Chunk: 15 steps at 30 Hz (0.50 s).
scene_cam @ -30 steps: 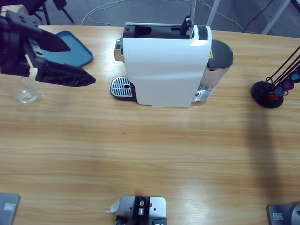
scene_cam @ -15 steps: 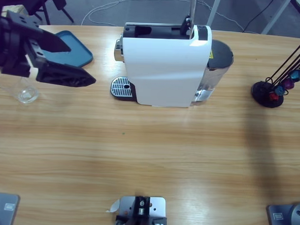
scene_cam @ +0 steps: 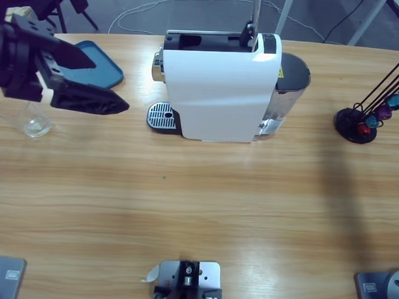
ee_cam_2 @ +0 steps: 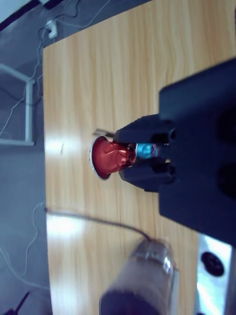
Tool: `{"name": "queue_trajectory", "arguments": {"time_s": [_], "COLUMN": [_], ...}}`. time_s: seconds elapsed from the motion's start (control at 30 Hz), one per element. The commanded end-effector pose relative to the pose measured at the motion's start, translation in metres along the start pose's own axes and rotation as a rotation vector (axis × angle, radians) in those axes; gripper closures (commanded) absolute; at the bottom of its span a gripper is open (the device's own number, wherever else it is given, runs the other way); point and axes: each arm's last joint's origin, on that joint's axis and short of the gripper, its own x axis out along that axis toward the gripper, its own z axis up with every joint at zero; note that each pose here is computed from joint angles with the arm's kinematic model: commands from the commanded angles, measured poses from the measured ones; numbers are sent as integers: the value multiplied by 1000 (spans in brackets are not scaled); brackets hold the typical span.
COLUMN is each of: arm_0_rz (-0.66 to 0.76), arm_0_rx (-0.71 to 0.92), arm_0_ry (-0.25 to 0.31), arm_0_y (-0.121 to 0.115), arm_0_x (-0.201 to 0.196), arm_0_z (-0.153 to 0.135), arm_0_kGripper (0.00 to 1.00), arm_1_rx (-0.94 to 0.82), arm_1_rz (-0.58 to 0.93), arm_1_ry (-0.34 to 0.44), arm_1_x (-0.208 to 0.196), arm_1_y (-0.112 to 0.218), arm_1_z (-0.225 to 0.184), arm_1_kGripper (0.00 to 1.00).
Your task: Pour coffee
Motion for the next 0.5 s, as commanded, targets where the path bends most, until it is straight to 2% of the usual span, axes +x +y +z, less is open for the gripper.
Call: {"name": "queue_trajectory", "arguments": {"time_s": [0.03,0.17,0.23,0.4,0.5], "arm_0_rz": [19,47,55,73,79], "arm_0_rx": [-1,-2,-8,-9,-4], "arm_0_ry": [28,15,4,-21,-24], "arm_0_y": [-3,-2,-3,-3,-3], "arm_0_x": [0,-18,-25,-40,-47], "arm_0_z": [-12,-29,-35,-49,-55], "arm_0_kGripper": [0,0,0,0,0], "arm_1_rx": [-456,-663,-726,-839,-899], "arm_1_rz": [532,794,876,994,997], "arm_1_ry": [10,6,2,40,75], "arm_1_x": [-29,-35,-33,-3,26], "arm_1_y": [67,121,151,225,258], "arm_1_z": [16,38,48,56,57], "arm_1_kGripper": [1000,1000,1000,1000,1000]}}
